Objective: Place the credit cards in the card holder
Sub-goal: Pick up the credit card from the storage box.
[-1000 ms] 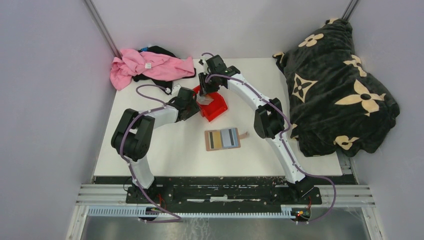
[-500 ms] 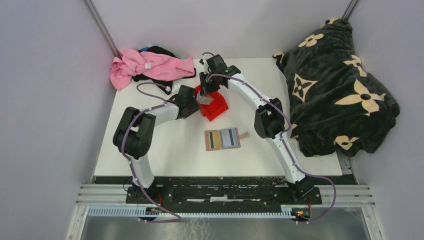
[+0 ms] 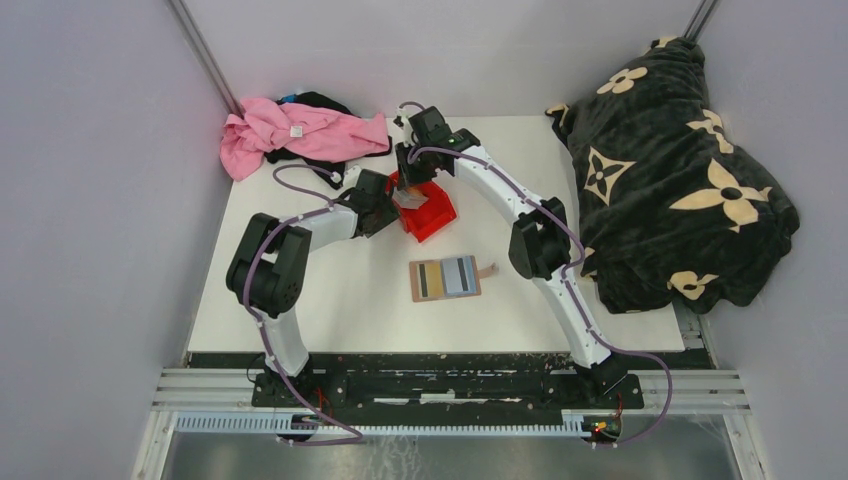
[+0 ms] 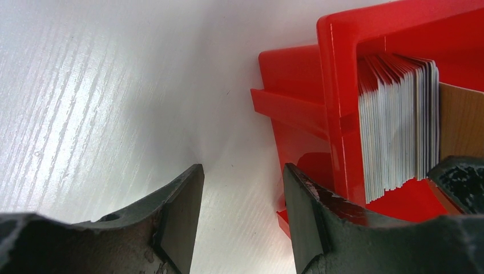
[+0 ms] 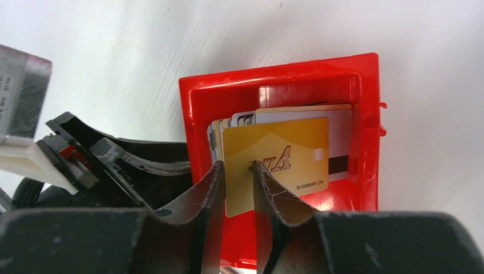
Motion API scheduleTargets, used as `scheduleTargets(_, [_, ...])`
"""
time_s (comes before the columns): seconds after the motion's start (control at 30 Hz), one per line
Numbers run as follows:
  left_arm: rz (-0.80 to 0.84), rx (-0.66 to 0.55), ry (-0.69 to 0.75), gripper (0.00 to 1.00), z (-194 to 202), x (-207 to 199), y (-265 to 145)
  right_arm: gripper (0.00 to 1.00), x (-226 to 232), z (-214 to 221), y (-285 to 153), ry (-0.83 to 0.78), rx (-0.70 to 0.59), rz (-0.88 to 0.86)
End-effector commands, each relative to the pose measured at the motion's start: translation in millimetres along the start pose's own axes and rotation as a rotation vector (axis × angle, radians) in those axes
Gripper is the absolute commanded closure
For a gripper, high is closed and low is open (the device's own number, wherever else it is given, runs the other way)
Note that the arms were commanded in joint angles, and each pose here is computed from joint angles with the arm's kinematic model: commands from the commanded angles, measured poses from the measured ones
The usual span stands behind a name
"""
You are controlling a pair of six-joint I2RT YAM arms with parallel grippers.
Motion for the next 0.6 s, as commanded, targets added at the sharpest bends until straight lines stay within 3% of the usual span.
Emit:
scheduleTargets(0.0, [0.089, -0.041, -0.009, 0.39, -16.6, -25.3, 1.2, 0.74, 48.3, -13.1, -32.2, -0.021, -0.034, -0.103])
scheduleTargets(0.2, [0.094, -0.045, -0.009, 0.39, -18.2, -25.4, -1.2, 0.81, 44.6, -12.3, -39.3, -0.038, -0.033, -0.061])
scheduleTargets(0.43, [0.109, -0.072, -0.024, 0.39, -24.7, -26.2, -13.7, 0.97, 32.6, -19.2, -61.8, -0.112, -0.082, 0.096])
scheduleTargets(0.57, [0.104, -0.103, -0.027, 0.39, -32.5, -24.9, -26.0, 0.99, 27.4, -26.9, -76.8, -0.135, -0.118, 0.158])
Point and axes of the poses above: each gripper's point midway between its finger pads, its own y axis out along the fingers, its own x axis along the line the jaws close on, z = x × y, the point moved 4 cm from there along -y, back along the fingers, and after that the axes turned 1 degree about y, right-handed, at the moved point
